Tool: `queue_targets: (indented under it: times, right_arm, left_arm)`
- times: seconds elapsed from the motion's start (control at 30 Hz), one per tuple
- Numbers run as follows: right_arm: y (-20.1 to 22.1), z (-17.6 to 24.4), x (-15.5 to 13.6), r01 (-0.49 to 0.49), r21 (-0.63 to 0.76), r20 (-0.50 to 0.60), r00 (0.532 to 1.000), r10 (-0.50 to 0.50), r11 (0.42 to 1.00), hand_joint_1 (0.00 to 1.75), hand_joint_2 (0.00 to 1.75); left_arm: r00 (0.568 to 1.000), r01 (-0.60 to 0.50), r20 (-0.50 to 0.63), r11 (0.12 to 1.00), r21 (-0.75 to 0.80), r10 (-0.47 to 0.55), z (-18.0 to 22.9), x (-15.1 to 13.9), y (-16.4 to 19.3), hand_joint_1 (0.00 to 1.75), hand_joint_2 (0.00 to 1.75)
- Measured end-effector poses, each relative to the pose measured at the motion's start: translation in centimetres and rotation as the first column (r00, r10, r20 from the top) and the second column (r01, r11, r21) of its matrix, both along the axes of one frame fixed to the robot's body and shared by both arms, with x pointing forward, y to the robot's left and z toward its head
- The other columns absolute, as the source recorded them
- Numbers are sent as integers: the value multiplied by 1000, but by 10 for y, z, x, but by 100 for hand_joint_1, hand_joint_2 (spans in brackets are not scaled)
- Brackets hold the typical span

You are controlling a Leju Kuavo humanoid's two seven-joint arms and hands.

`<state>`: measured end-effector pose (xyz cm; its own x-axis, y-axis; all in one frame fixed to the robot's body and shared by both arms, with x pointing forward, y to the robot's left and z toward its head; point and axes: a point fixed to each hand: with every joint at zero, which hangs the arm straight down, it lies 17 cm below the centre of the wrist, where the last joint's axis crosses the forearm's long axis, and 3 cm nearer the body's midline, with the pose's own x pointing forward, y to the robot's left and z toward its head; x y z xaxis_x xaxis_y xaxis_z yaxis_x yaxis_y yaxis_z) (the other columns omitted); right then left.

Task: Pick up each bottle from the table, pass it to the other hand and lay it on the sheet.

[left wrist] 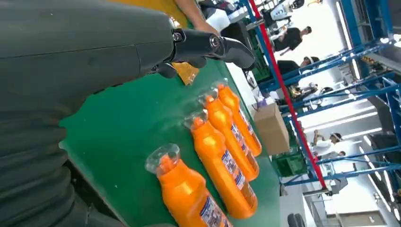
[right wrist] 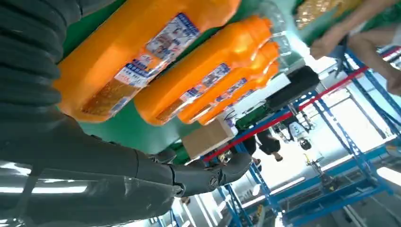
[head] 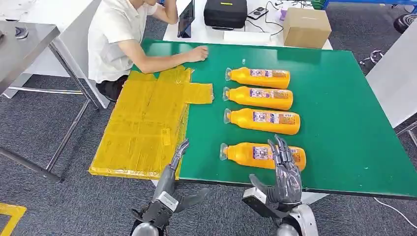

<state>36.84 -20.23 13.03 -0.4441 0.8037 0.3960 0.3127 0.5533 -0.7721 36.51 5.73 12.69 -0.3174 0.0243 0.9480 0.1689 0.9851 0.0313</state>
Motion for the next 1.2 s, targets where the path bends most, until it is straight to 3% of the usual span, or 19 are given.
queue_targets:
  times: [0.47, 0.8, 1.2]
  right_arm:
    - [-16, -14, 14, 45, -199, -3, 999, -47, 979, 0, 175]
    - [-44, -57, 42, 71, -362, -118, 985, -122, 929, 0, 175]
    - [-67, -77, 57, 121, -537, -112, 971, -212, 835, 0, 175]
  left_arm:
    - [1000, 20, -1, 1000, 4, -20, -1, 3, -8, 0, 175]
    - [999, 32, 3, 999, 10, -32, 0, 4, -12, 0, 175]
    - [1000, 31, 0, 999, 14, -31, -1, 4, -12, 0, 175]
